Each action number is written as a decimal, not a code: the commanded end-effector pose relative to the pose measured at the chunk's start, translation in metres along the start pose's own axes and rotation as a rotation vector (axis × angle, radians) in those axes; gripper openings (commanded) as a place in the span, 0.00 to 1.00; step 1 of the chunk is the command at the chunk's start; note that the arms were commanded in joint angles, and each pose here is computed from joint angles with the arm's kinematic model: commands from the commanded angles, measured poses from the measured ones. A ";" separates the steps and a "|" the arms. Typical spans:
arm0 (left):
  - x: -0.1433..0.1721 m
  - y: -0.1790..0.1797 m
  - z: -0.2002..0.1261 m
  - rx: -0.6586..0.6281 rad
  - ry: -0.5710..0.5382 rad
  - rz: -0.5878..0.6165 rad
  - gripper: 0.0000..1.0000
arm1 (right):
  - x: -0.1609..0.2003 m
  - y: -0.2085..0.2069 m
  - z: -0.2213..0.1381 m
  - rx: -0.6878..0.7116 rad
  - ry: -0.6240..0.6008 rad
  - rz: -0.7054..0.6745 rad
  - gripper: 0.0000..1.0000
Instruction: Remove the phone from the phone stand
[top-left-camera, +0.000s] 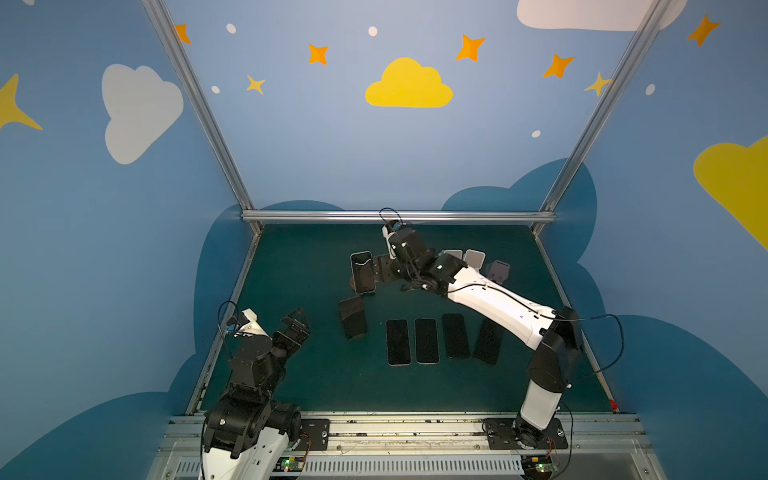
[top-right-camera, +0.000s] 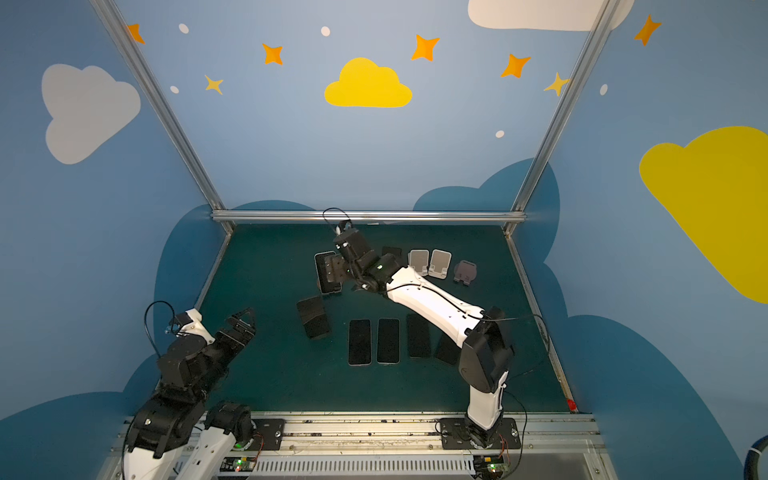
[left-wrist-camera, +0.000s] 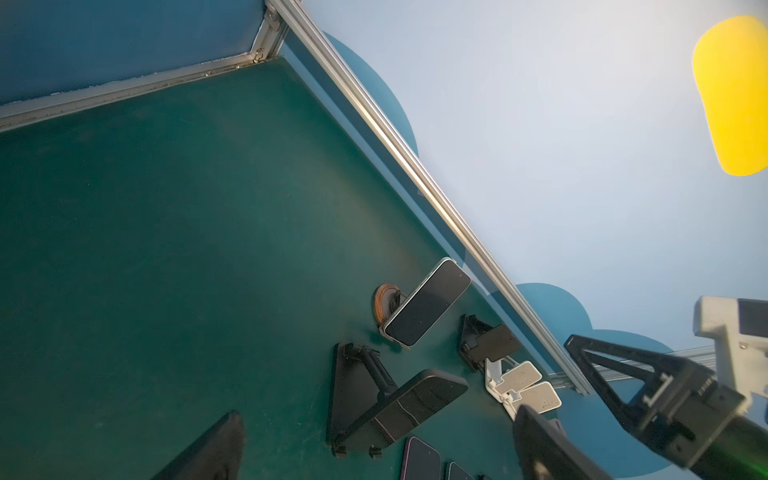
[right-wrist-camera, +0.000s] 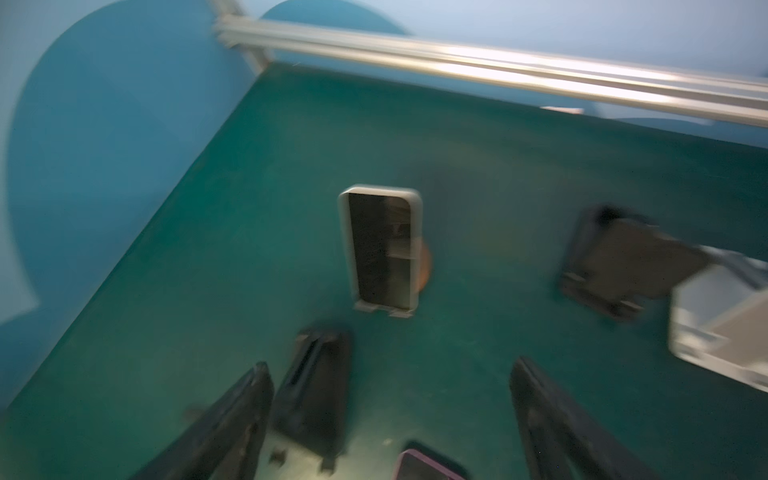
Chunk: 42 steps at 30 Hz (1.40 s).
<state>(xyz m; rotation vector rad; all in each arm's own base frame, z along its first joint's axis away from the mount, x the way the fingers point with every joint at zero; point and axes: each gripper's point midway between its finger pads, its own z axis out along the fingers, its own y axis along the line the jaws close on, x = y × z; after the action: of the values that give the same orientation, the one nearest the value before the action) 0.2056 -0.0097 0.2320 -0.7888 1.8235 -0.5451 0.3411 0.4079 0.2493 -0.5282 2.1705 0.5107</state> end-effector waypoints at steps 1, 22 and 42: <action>-0.003 0.002 0.001 -0.002 -0.024 0.022 1.00 | -0.009 0.021 -0.001 -0.025 -0.084 -0.038 0.89; 0.000 0.000 0.000 0.017 -0.015 0.008 1.00 | 0.104 0.088 0.032 0.043 0.074 -0.142 0.91; 0.000 -0.002 -0.001 0.027 -0.017 0.011 1.00 | 0.139 0.077 0.076 0.108 0.148 -0.098 0.90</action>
<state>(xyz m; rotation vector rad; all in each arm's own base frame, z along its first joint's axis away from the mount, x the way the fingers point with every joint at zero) 0.2049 -0.0103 0.2303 -0.7802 1.8106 -0.5549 0.2604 0.4826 0.1055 -0.6747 2.2917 0.3018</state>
